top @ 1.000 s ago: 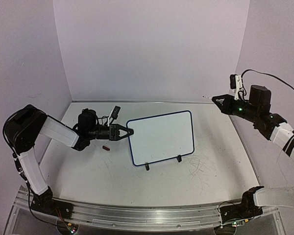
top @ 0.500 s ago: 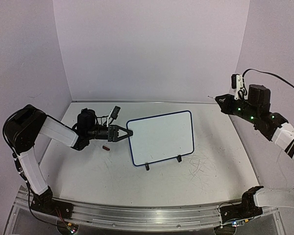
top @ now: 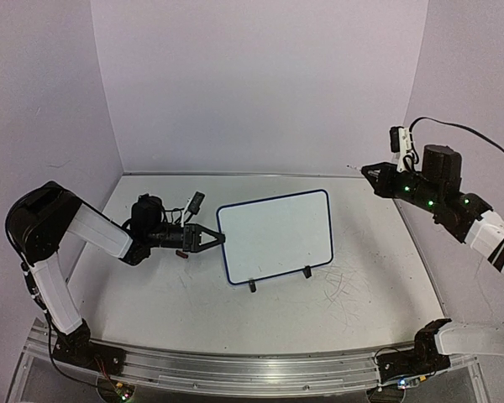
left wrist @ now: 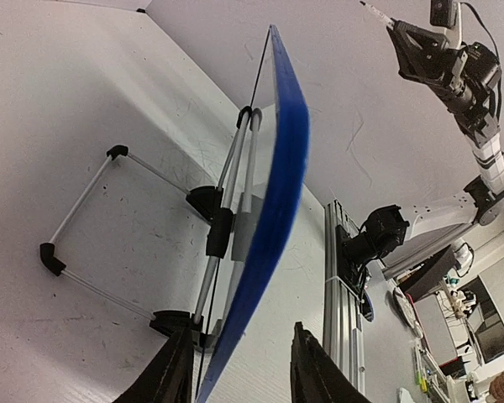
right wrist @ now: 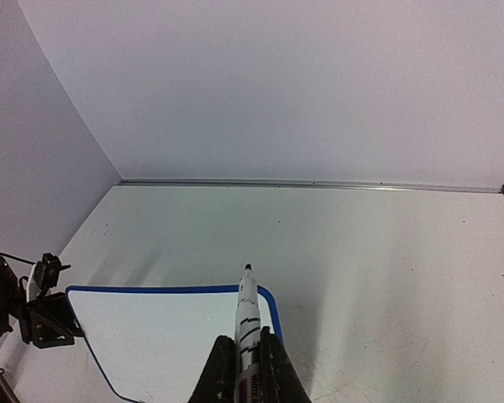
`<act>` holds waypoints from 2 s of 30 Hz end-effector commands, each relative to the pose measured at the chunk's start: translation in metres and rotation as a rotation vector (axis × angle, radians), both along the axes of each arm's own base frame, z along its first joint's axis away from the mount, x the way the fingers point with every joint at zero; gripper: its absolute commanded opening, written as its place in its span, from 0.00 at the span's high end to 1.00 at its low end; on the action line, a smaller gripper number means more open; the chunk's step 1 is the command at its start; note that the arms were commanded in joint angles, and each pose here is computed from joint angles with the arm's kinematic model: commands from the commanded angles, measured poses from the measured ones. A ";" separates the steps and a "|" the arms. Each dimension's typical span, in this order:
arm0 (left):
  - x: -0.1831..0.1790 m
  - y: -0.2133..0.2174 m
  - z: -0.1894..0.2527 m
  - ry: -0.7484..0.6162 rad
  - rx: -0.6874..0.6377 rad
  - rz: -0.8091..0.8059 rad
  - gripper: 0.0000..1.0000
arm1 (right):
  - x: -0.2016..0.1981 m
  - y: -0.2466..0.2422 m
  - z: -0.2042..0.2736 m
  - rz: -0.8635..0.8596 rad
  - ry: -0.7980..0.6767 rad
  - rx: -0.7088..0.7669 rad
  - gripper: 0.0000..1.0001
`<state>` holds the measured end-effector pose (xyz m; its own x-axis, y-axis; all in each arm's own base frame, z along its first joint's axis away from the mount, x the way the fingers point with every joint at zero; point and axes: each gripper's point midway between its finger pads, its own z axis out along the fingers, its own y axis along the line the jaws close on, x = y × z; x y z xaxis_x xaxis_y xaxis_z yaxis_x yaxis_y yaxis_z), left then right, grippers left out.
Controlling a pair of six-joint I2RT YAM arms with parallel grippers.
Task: Write a sentence on the whiteboard
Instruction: Hold the whiteboard at the center of the board.
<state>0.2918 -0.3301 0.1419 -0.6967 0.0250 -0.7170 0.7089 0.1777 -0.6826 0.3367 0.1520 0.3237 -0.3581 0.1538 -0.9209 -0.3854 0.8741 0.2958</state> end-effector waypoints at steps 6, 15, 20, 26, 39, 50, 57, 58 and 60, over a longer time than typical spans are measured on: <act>-0.020 -0.013 0.006 -0.038 -0.050 -0.032 0.67 | -0.004 0.015 0.029 0.050 -0.088 0.022 1.00; -0.014 -0.016 0.003 -0.046 -0.064 -0.014 0.76 | -0.011 0.016 0.034 0.059 -0.102 0.018 1.00; -0.014 -0.015 -0.006 -0.036 -0.049 -0.009 0.70 | -0.014 0.015 0.034 0.059 -0.106 0.018 1.00; -0.009 -0.017 -0.007 -0.041 -0.049 0.002 0.73 | -0.013 0.022 0.032 0.086 -0.106 -0.002 1.00; -0.004 -0.018 -0.007 -0.081 -0.044 0.010 0.93 | 0.000 0.030 0.035 0.086 -0.129 -0.125 1.00; -0.006 -0.017 -0.018 -0.093 -0.023 0.000 1.00 | -0.010 0.041 0.040 0.163 -0.180 -0.156 1.00; -0.015 -0.008 -0.037 -0.128 0.036 0.005 1.00 | -0.025 0.053 0.035 0.217 -0.195 -0.139 1.00; -0.016 -0.007 -0.039 -0.129 0.041 0.005 1.00 | -0.027 0.057 0.034 0.227 -0.194 -0.140 1.00; -0.017 -0.006 -0.042 -0.129 0.049 0.007 1.00 | -0.029 0.062 0.034 0.236 -0.194 -0.146 1.00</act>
<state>0.2830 -0.3406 0.1122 -0.5905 0.0237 -0.8067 0.7928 0.2040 -0.5743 0.3152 0.2024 0.3430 -0.2422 -0.0552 -0.9686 -0.5811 0.8078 0.0993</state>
